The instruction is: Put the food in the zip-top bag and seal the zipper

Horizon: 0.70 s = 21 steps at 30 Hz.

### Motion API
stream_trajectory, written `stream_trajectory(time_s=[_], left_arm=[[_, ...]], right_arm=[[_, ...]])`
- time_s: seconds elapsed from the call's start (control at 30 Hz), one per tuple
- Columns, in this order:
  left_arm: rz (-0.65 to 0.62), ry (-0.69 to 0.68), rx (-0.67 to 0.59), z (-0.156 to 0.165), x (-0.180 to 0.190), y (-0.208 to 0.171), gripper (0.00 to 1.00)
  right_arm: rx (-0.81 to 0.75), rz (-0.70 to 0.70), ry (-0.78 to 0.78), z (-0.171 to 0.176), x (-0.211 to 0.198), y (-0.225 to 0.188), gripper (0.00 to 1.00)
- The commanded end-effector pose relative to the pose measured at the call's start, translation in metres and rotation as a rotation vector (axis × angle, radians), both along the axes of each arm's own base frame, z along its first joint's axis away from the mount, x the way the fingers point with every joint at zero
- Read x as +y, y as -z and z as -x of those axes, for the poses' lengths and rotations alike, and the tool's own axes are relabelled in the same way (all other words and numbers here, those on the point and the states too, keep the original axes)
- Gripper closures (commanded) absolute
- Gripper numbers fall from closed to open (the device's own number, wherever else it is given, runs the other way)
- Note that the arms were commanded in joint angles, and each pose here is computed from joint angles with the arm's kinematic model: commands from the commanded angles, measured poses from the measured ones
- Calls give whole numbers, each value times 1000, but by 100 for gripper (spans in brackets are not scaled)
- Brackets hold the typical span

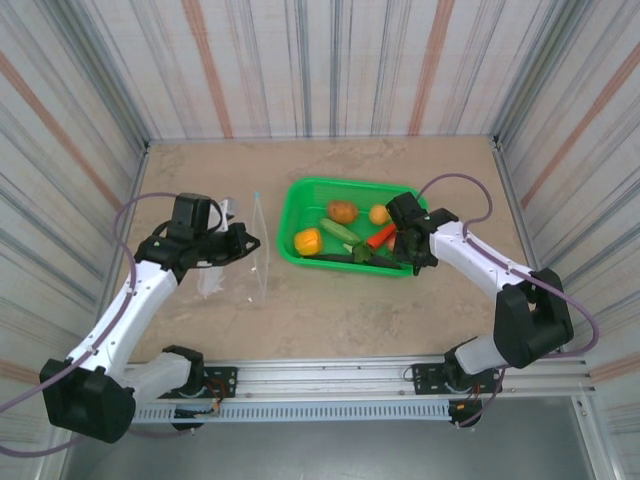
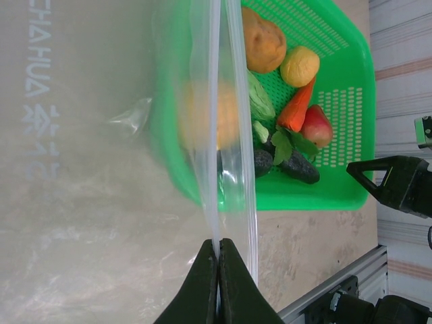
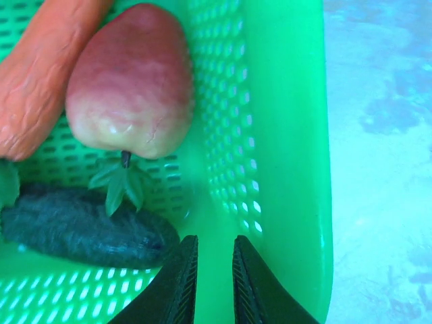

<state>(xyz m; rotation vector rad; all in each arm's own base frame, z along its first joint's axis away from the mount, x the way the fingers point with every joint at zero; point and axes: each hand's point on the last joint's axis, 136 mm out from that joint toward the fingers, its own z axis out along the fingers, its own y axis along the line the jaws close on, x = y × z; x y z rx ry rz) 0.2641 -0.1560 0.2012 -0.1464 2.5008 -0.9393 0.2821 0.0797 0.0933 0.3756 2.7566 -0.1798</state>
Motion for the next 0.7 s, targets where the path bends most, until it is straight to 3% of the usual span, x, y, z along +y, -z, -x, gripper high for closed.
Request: stream_trajectory(time_s=[0.0,0.17,0.3,0.47,0.63,0.67], left_arm=[[-3,5,-26,3,3,-11,100],[-2,15,-22,4,3,-9,100],[86,66,-17,5,-12,-12,100],[242,142,-17,6,-35,-21,100],[243,175,-20,9,-38,-23,100],[239,177,-21,10,-38,-24,100]], right_arm=[[-40,159,183,8,-47,-7,80],[-111,264,291,-7,-95,-34,84],[-153,80,67,-31,-43,-50,78],[-262,-220,-273,-38,60,-80,39],[-122,-299,-426,-29,122,-57,13],[-101,-297,-449,-28,131,-52,4]])
